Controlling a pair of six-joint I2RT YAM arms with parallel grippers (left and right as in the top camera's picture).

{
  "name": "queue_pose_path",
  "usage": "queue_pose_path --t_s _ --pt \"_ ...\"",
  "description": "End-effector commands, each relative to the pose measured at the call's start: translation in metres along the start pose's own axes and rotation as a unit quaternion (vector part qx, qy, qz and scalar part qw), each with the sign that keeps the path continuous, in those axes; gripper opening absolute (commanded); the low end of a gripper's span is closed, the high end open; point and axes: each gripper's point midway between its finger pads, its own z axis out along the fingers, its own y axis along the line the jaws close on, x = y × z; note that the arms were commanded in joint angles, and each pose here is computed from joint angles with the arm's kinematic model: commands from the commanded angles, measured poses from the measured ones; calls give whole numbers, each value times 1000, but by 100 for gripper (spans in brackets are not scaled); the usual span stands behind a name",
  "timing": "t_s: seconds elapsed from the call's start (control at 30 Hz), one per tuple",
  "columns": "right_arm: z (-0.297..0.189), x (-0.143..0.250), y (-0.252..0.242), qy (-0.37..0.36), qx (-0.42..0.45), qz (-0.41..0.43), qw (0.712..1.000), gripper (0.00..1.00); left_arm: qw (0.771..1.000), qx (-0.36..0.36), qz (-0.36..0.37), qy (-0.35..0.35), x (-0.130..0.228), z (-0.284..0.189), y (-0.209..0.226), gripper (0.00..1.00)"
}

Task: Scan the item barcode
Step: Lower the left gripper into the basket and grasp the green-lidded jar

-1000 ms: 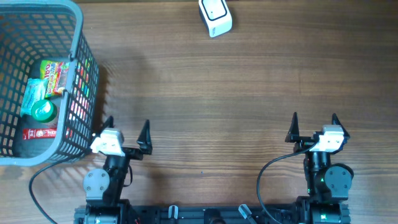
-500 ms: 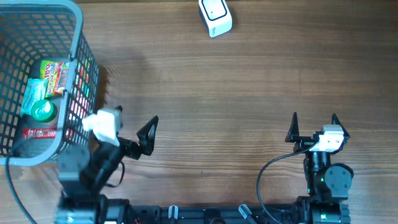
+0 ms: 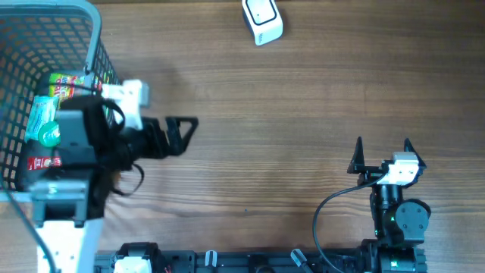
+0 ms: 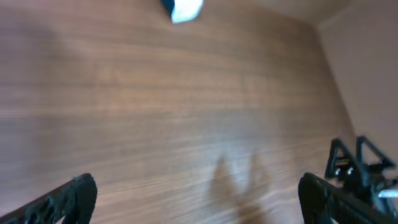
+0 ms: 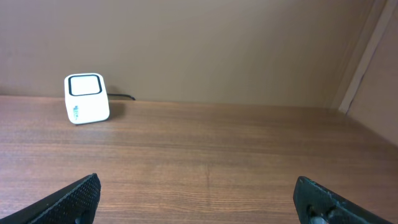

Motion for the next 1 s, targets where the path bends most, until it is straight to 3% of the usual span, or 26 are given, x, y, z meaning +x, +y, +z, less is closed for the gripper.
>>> queue_pose_path --t_s 0.0,0.1,0.27,0.53,0.77,0.87,0.97 --pt "0 -1 1 -2 -3 -5 1000 100 995 -77 -1 -57 -60 -43 -6 100" --pt "0 -1 1 -2 -3 -5 1000 100 985 -151 -5 -82 -93 -73 -1 100" --pt "0 -1 1 -2 -3 -5 1000 100 943 -295 -81 -132 -124 -119 43 100" --pt "0 -1 1 -2 -3 -5 1000 100 857 -410 -254 -183 -115 -179 138 100" --pt "0 -1 1 -2 -3 -4 1000 100 789 -489 -345 -139 -81 -187 208 100" --pt "0 0 1 -1 -3 -4 1000 100 783 -504 -350 -99 -73 -163 240 100" --pt "0 -1 1 -2 -3 -4 1000 100 806 -510 -300 -2 -58 -133 270 100"
